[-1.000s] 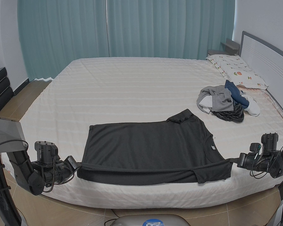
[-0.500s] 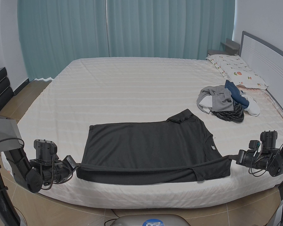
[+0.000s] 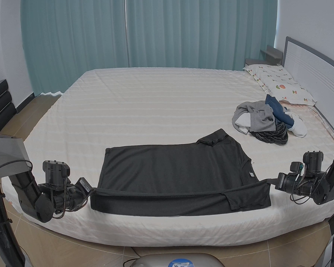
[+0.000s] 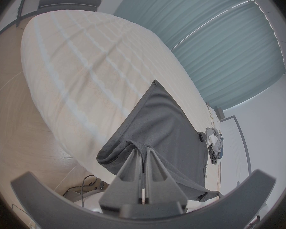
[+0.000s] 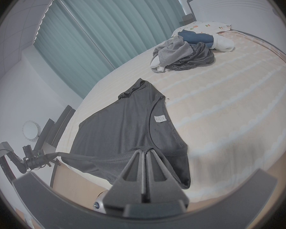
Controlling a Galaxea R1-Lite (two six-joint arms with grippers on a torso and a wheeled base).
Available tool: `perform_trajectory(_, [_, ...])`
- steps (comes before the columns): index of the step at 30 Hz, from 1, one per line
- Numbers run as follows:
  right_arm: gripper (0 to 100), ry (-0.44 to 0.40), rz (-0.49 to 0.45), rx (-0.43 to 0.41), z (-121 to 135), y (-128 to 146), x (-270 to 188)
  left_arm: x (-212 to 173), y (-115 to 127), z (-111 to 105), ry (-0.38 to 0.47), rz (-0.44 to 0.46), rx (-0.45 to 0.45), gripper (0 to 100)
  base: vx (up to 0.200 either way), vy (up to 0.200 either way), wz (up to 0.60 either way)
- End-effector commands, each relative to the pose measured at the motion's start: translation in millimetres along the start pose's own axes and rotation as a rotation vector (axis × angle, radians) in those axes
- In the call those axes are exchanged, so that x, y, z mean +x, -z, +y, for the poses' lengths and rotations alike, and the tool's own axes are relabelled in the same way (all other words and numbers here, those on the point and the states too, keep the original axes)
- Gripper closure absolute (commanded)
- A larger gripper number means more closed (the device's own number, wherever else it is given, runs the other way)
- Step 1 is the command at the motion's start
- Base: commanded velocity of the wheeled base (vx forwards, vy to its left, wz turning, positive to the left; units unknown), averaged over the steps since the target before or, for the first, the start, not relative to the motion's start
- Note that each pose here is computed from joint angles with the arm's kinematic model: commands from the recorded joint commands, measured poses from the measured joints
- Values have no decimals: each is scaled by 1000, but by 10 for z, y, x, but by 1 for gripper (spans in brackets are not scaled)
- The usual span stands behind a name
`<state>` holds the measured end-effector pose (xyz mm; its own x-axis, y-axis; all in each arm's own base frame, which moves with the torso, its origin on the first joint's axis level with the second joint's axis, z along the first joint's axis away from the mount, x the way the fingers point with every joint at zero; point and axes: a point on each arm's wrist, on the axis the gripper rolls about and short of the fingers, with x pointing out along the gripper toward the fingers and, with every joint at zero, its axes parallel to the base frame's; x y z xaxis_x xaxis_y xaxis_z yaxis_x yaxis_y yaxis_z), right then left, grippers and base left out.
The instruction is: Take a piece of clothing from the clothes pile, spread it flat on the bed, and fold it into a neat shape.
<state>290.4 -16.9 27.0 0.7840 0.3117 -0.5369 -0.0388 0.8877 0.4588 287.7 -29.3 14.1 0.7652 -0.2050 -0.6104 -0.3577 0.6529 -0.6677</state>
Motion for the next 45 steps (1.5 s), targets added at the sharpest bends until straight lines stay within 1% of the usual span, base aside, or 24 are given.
perform_trajectory(1, [100, -3, 15, -2, -32, 6, 166, 144, 18, 49, -21, 14, -8, 100, 0, 0, 0])
perform_trajectory(7, [100, -16, 25, 6, -16, 10, 332, 267, 0, 55, -25, 9, -10, 100, 0, 0, 0])
perform_trajectory(13, [100, -15, 24, 25, -53, -4, 466, 346, -15, 15, -11, 3, -37, 100, 0, 0, 0])
perform_trajectory(18, [100, -16, 15, 47, -81, -34, 547, 479, -30, 30, -47, -41, -36, 100, 0, 0, 0])
perform_trajectory(25, [100, -9, -1, 91, -100, -71, 620, 500, -17, 21, -50, -45, -33, 100, 0, 0, 0])
perform_trajectory(45, [100, -1, 2, 98, -162, 9, 703, 534, -37, 3, -42, -52, -32, 100, 0, 0, 0])
